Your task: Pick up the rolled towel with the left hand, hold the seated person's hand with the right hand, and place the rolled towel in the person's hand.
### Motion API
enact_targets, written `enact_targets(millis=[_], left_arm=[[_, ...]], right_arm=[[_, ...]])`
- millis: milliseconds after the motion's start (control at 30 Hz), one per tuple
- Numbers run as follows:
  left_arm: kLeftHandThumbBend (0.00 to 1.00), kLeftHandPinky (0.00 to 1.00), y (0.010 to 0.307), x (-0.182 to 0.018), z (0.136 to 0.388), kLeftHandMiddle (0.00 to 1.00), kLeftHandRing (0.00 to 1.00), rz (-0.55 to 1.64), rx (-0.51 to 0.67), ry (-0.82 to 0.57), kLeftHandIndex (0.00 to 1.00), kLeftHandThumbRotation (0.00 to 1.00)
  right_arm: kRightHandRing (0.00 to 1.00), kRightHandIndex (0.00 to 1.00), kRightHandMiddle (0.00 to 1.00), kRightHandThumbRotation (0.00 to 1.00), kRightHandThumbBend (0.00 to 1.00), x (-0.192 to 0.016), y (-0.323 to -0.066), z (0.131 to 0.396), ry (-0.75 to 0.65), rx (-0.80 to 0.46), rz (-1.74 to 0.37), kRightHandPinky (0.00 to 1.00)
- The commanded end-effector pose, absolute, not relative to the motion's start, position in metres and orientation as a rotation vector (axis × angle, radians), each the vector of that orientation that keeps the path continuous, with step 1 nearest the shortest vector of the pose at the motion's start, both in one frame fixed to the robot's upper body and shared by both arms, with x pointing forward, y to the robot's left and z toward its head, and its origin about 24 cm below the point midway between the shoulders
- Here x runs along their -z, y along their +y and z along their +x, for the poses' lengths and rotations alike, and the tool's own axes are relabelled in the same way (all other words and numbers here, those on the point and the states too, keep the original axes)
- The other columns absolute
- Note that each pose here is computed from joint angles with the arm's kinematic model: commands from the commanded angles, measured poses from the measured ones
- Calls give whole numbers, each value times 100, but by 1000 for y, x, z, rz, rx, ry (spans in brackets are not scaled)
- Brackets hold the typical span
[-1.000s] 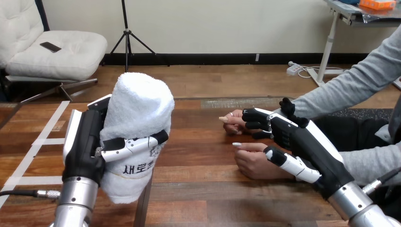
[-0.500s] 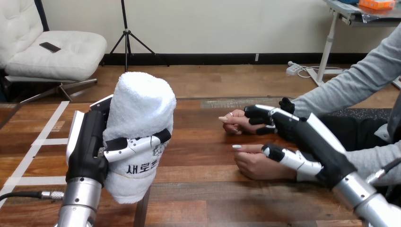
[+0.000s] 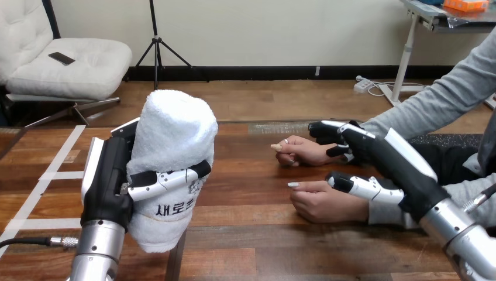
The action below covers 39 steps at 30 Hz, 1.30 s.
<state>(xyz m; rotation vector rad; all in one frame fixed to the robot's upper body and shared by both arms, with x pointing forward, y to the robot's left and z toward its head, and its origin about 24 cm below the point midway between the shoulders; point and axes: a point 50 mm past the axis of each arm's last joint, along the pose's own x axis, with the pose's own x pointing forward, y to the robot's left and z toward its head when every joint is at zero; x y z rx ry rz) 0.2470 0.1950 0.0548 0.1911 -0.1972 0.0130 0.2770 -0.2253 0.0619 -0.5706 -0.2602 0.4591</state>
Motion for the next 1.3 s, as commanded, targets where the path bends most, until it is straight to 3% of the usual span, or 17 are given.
enact_targets(millis=[0,933,1267], left_arm=[[62,27,193,-80,254,37,32,171,-18,-317,39,0],[63,27,196,-79,255,37,32,178,-22,-329,39,0],[64,27,198,-79,254,37,32,191,-23,-334,39,0]], right_arm=[[84,85,86,74,96,-88,-225,294,-349,-452,-633,77],[85,86,87,56,100,-92,-243,316,-229,-462,-792,77],[84,86,86,56,100,-94,-247,322,-196,-468,-853,76]])
